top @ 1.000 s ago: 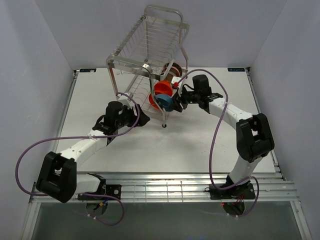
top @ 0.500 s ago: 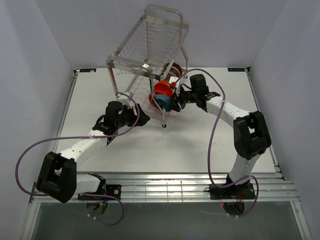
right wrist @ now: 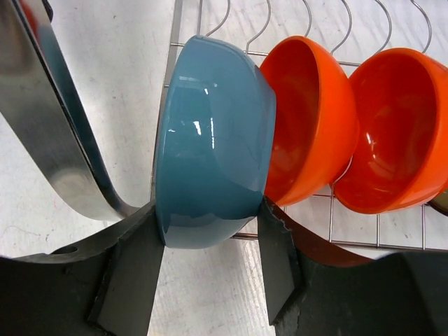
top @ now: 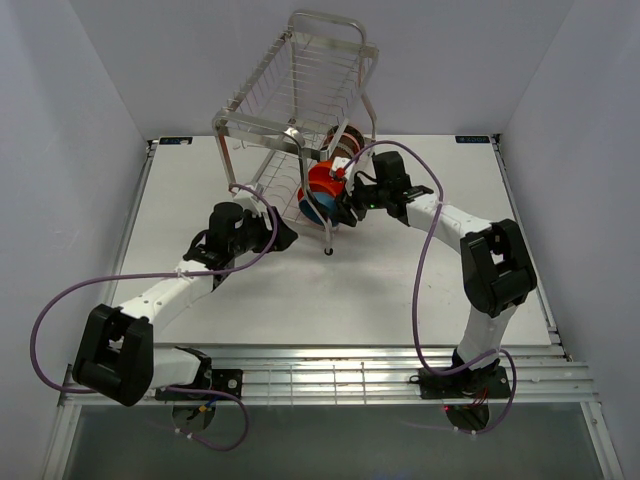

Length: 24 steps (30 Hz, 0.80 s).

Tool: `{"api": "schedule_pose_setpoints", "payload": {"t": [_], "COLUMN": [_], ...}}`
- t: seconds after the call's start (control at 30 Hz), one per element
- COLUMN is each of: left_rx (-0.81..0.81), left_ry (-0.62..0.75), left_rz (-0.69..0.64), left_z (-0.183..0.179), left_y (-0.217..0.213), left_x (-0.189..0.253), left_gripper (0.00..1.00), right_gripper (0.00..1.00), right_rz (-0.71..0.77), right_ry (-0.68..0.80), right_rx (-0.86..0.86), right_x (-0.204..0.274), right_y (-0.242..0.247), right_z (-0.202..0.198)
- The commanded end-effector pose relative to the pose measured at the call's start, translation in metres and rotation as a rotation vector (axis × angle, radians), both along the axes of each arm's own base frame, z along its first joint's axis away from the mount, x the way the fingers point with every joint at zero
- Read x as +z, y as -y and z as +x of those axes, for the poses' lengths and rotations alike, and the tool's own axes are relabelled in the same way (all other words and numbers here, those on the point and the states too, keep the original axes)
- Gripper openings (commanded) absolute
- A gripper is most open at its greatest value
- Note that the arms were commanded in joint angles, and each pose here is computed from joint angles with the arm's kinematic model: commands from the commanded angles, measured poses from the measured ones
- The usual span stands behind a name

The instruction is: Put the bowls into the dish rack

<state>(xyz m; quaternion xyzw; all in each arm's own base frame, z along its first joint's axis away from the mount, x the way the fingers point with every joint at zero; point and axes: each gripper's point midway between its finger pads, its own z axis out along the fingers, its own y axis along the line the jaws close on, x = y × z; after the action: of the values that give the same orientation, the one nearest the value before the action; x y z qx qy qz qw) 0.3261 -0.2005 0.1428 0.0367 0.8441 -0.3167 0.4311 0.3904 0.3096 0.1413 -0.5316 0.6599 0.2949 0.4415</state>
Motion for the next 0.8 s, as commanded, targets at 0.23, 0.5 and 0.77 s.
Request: {"api": "schedule_pose_setpoints", "payload": {"t": [0.23,0.5,0.77], "left_rx": [0.016,0.014,0.011], "left_ry": [0.007,0.001,0.004], "left_rz": [0.001,0.005,0.012], "left_z": [-0.005,-0.005,-0.005], "left_y": [-0.008,-0.009,-0.011], "left_x": [-0.001,-0.004,-0.003], "left_gripper": [0.78,0.78,0.78], "right_gripper": [0.08,0.10,0.16], "right_rz": [0.012,-0.019,-0.064], "right_ry": [0.135,0.143,0.161], "right_rx": [-0.043,-0.018,0.012], "right_x": [0.021,0.012,-0.003], "right_y": [-0.004,-0.008,-0.012], "right_z": [0.022,0.019,0.015]}}
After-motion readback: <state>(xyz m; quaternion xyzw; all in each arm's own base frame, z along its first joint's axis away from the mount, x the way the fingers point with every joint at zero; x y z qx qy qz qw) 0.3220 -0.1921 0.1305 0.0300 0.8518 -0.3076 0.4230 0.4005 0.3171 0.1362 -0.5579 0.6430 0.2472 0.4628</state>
